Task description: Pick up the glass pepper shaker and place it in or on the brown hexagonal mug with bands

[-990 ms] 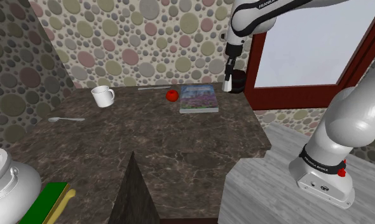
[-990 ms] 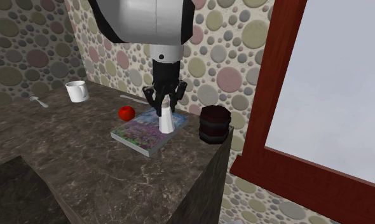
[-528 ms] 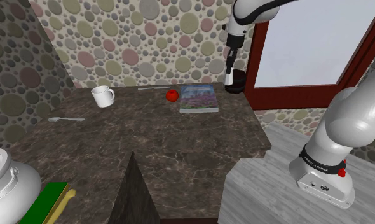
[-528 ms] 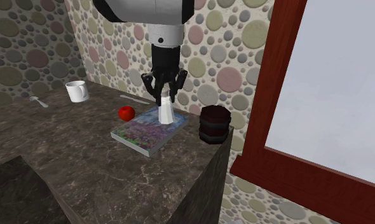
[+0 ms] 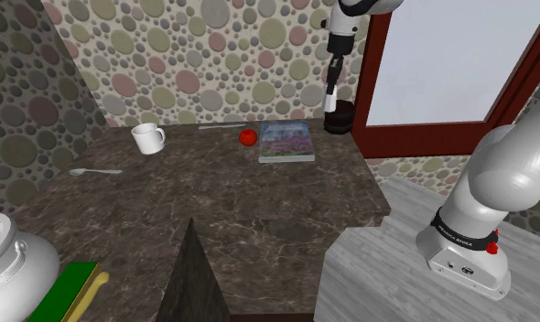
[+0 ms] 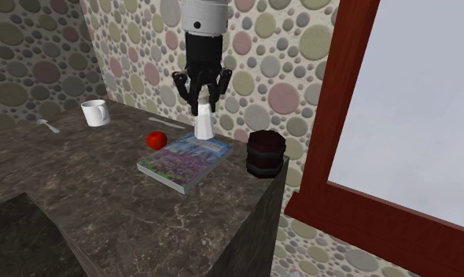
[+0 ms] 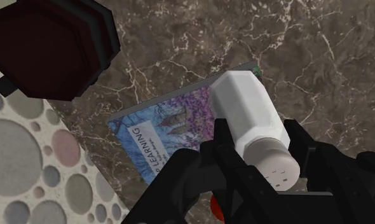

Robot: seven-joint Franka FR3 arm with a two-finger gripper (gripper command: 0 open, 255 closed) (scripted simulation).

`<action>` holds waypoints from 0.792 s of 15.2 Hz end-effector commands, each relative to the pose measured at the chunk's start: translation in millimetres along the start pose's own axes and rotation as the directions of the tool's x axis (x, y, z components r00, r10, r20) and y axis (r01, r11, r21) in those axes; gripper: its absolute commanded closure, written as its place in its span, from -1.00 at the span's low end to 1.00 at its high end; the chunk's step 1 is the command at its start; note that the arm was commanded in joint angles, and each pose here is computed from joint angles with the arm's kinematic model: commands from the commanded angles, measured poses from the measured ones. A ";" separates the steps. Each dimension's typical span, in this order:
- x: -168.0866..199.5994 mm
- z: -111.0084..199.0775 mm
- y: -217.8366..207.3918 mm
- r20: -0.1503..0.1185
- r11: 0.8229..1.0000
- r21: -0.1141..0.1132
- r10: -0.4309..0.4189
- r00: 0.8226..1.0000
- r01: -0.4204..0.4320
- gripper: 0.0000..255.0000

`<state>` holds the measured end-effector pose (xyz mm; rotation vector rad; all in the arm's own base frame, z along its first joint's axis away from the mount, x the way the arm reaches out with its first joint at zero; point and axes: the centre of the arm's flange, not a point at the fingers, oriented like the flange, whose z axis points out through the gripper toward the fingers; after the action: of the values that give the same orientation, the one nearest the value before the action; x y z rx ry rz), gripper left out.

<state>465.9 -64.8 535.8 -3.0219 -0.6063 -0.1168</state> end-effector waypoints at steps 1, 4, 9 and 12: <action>0.3 -5.4 12.2 0.000 1.000 0.000 0.000 1.000 0.000 1.00; -0.3 -11.0 51.4 0.000 1.000 0.000 0.000 1.000 0.000 1.00; -1.5 -20.5 116.7 0.000 1.000 0.000 0.000 1.000 0.000 1.00; -2.1 -26.1 155.9 0.000 1.000 0.000 0.000 1.000 0.000 1.00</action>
<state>515.4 -197.3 555.9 -3.0215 -0.6034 -0.1164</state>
